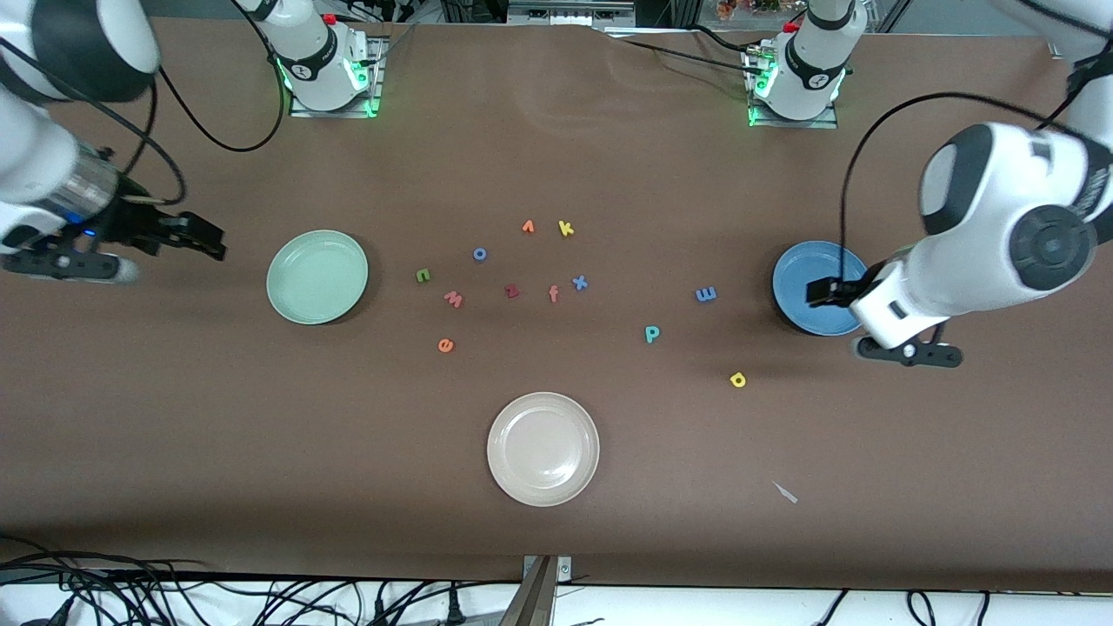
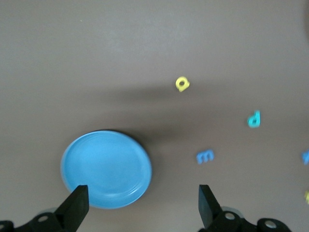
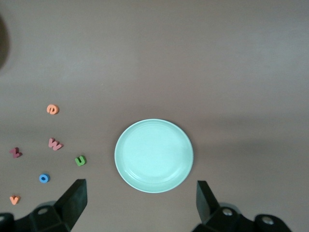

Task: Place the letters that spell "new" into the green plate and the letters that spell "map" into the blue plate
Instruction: 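Grasp the green u with the right gripper while the left gripper grasps the yellow a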

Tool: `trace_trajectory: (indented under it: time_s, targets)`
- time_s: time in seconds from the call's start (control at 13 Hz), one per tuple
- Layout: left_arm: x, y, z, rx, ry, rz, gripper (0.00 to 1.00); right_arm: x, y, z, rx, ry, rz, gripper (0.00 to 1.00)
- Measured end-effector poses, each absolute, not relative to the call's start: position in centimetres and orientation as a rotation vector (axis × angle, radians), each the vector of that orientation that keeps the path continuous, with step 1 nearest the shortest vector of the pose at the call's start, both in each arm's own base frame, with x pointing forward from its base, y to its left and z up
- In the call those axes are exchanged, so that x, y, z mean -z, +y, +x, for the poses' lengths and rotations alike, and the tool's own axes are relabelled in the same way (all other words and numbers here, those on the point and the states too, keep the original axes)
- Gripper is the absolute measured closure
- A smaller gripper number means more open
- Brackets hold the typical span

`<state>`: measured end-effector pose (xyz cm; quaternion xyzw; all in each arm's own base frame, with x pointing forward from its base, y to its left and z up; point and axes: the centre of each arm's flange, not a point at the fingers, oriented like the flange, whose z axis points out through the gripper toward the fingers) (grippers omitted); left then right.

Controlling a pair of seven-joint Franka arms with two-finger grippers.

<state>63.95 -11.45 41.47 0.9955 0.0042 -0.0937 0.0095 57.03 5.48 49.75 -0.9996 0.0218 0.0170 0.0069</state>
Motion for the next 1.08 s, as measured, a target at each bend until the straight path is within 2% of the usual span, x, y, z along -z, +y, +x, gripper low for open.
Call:
trace_trajectory:
  time_s: [0.15, 0.54, 0.85, 1.08]
  targets:
    - [-37.3, -12.6, 65.4, 0.262, 0.231, 3.1, 0.0, -47.0, 8.8, 56.2, -0.058, -0.007, -3.126, 0.0]
    - [-26.8, -13.6, 68.4, 0.205, 0.782, 2.992, 0.0, -37.8, 16.4, 53.6, 0.091, -0.01, -3.09, 0.0]
    - [-21.5, -16.2, 70.4, 0.204, 0.994, 2.915, 0.0, -30.4, 19.8, 52.8, 0.047, -0.06, -3.061, 0.0]
    - [-20.0, -16.8, 71.0, 0.201, 1.044, 2.892, 0.0, -26.0, 23.3, 51.7, 0.004, -0.143, -3.044, 0.0]
